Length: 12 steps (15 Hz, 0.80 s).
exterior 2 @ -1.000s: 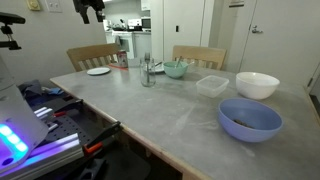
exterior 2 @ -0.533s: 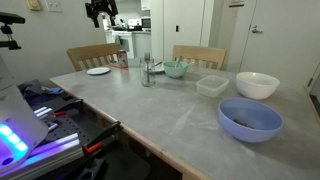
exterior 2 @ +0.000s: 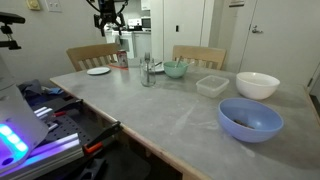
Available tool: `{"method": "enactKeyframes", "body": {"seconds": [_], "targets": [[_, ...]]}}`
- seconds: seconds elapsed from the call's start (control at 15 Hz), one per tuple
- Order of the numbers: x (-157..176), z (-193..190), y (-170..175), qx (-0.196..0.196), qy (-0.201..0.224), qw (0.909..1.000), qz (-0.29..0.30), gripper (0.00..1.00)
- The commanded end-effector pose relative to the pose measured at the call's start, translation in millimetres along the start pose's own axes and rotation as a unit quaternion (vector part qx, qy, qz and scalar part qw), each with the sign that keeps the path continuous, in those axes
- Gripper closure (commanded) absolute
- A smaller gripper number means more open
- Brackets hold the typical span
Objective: Move the can forward
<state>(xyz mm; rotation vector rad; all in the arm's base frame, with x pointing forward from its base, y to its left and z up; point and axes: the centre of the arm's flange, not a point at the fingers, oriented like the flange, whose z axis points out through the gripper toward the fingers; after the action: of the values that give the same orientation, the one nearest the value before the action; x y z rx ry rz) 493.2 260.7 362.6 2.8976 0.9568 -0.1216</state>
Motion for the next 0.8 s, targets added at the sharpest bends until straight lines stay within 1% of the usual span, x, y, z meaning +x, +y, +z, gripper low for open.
{"method": "enactKeyframes", "body": {"seconds": [0.0, 0.33, 0.4, 0.53, 0.6, 0.73], "targets": [[43, 12, 3, -0.002, -0.028, 0.9980, -0.056, 0.00], [78, 36, -10, -0.005, -0.053, 0.9905, -0.127, 0.00], [83, 40, -14, -0.005, -0.050, 0.9870, -0.153, 0.00], [94, 52, -20, -0.005, -0.052, 0.9768, -0.208, 0.00], [72, 47, -21, -0.001, -0.041, 0.9856, -0.164, 0.00], [81, 56, -25, 0.001, -0.043, 0.9812, -0.188, 0.00]]}}
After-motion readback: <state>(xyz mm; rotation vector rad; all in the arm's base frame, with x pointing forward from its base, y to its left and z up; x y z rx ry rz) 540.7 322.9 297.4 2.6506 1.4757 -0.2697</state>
